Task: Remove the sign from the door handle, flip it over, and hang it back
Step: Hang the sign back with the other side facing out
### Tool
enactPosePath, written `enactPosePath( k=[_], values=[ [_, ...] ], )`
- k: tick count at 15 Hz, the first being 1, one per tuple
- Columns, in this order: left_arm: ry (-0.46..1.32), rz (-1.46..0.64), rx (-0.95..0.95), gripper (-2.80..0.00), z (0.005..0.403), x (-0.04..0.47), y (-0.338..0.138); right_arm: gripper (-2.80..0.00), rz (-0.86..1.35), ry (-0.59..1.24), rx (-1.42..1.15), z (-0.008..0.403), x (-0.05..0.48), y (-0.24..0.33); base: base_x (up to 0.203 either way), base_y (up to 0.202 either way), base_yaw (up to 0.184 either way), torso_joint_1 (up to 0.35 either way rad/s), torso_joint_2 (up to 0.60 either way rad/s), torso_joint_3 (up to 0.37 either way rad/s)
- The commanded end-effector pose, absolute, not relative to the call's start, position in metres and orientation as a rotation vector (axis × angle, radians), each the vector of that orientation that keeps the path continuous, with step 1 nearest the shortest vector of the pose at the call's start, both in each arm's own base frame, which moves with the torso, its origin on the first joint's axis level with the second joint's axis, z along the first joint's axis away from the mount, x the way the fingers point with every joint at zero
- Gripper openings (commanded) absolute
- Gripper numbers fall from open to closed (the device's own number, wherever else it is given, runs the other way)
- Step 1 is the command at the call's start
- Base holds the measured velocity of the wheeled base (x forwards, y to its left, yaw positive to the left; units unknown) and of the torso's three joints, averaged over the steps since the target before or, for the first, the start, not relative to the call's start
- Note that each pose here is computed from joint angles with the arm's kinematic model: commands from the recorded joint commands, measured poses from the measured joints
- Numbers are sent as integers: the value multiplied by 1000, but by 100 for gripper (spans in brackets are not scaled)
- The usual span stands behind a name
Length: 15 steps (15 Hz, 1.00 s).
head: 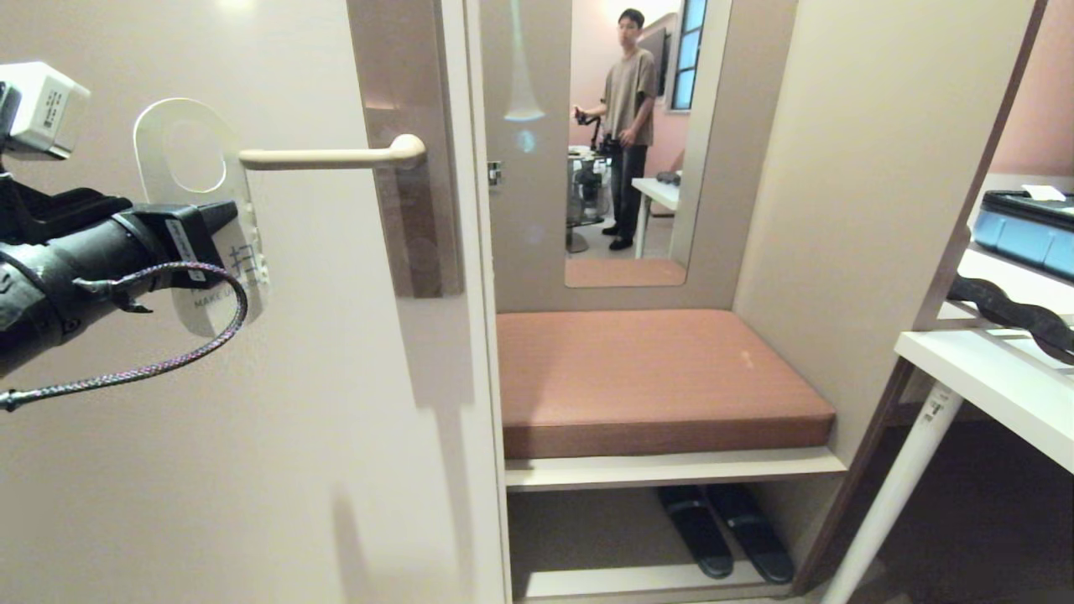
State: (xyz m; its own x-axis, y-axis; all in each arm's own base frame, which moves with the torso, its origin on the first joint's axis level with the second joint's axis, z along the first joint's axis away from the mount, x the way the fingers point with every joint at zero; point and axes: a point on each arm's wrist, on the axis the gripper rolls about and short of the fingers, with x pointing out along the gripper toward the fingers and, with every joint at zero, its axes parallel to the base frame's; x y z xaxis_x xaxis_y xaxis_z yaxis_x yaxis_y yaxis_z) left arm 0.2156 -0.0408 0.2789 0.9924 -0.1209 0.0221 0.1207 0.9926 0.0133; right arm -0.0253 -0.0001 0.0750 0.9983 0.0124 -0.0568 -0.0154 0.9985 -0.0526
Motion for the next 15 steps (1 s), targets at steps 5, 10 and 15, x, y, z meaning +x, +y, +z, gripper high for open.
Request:
enactPosePath(
  k=[5,10,15],
  values=[
    [-60,-121,-19,-280,281,223,-43,-280,15,56,-54,75,-25,0,0,0,0,0,0,0],
    [-52,-121,-20,-280,274,225,-43,-280,15,56,-54,75,-25,0,0,0,0,0,0,0],
    [-61,-122,-22,-280,270,231,-45,-280,15,58,-54,75,-25,0,0,0,0,0,0,0]
  ],
)
